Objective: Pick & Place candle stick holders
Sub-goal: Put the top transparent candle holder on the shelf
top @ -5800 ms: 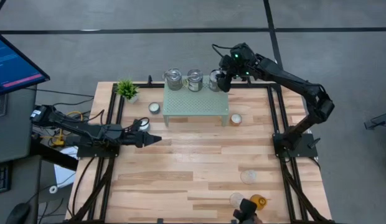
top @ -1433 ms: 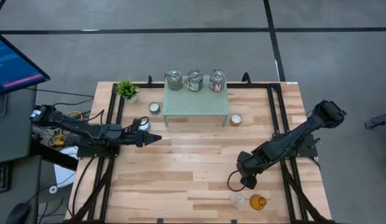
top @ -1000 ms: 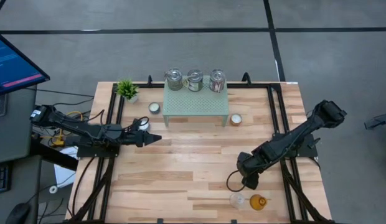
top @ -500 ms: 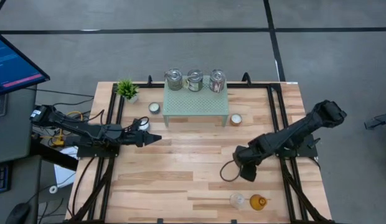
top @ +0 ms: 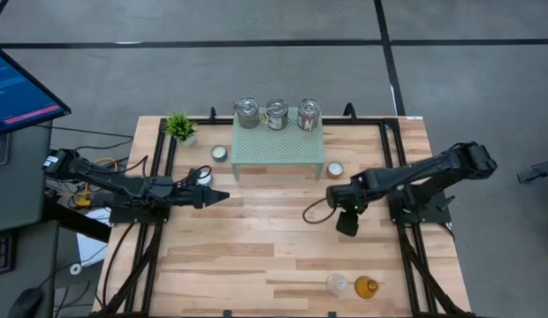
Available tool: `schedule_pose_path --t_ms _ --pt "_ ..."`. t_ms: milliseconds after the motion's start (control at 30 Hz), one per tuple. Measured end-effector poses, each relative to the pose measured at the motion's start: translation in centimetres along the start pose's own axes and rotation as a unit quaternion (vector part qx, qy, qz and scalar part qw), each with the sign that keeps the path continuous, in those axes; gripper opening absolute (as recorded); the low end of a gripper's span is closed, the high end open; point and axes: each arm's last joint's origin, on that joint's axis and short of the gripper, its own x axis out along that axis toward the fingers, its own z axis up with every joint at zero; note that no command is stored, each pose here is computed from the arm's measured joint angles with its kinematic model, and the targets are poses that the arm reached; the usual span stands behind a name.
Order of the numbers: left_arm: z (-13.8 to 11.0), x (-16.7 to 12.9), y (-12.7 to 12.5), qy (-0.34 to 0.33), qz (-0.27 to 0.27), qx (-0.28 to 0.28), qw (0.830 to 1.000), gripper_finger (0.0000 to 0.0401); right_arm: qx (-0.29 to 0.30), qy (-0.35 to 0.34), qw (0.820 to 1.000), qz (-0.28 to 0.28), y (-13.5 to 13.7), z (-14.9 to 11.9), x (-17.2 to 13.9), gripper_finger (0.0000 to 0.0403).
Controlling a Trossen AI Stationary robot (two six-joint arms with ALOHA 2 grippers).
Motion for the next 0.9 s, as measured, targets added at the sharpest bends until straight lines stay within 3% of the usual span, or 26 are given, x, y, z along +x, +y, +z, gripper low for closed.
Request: schedule_pose_path --t_ms 500,900 --pt "0.0 0.0 0.0 0.000 0.000 0.002 1.000 0.0275 0.009 -0.031 0.999 0.004 -3.2 1.1 -7.1 0.0152" --pt "0.0 0.0 0.0 0.000 0.000 0.002 1.000 0.0275 -0.004 -0.116 0.993 -0.031 -7.2 3.1 -13.7 0.0152"
